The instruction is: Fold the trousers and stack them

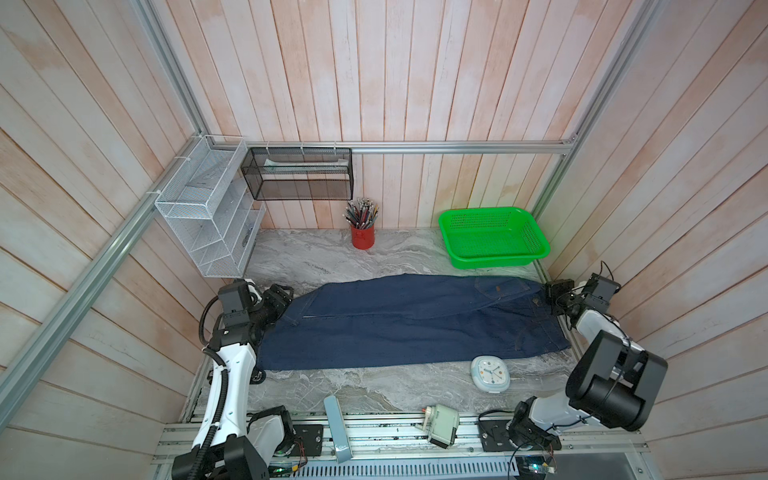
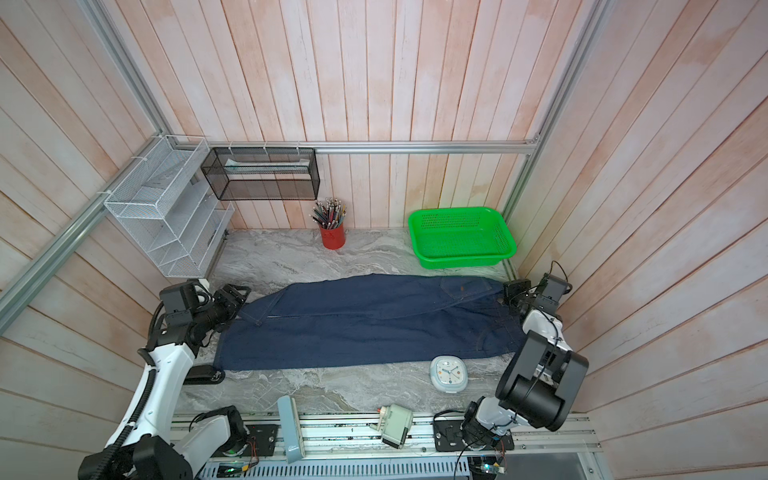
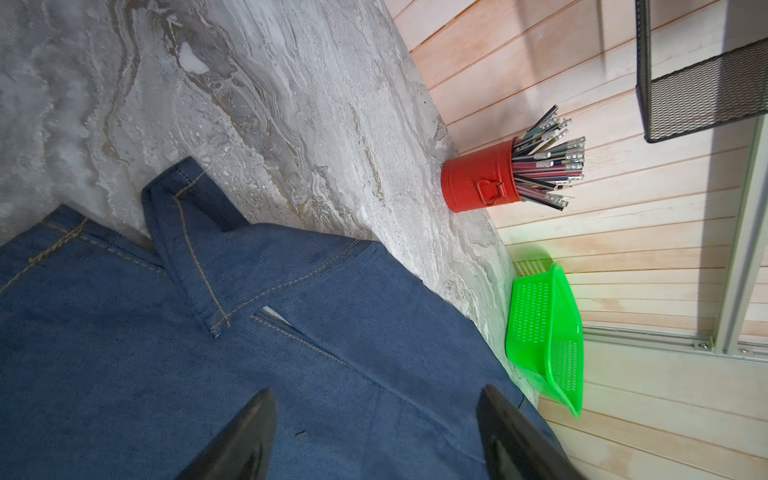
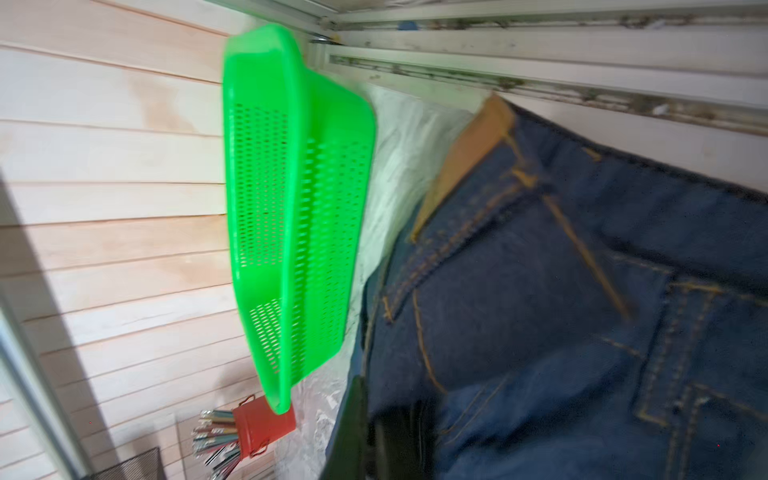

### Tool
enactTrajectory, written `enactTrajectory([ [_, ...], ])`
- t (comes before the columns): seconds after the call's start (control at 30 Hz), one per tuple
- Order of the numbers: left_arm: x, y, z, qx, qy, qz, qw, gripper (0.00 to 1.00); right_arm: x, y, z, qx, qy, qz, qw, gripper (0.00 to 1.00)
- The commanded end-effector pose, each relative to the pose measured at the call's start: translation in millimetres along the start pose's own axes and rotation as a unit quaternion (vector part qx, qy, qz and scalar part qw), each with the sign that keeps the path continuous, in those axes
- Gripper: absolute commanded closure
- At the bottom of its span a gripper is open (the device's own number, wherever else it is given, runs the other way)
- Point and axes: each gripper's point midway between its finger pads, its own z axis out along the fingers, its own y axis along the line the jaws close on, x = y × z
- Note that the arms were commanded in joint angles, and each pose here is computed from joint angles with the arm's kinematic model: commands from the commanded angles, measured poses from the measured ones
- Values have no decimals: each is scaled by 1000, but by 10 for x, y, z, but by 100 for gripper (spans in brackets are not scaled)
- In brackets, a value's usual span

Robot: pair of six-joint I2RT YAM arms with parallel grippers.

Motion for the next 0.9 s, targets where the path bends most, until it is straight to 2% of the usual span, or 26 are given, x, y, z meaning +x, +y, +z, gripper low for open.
enactTrajectory([
  [0.0, 240, 170, 67, -1, 35, -39, 999, 21, 52, 32, -202, -7, -1, 30, 1000, 100],
  [0.17, 494, 286, 230, 30, 71, -92, 993, 21, 34, 94, -452, -24, -13, 57, 998, 100],
  [0.3, 580, 422, 329, 23, 80, -109, 991, 23, 56, 37, -563, -21, -18, 71, 997, 100],
  [0.43, 542, 490, 425, 13, 75, -97, 992, 25, 104, 12, -571, -30, -15, 79, 996, 100],
  [0.7, 321, 655, 760, -32, 50, -60, 996, 36, 169, 3, -518, -43, 8, 79, 996, 100],
  [0.87, 252, 692, 990, -47, 47, -42, 997, 37, 162, 26, -501, -48, 12, 79, 996, 100],
])
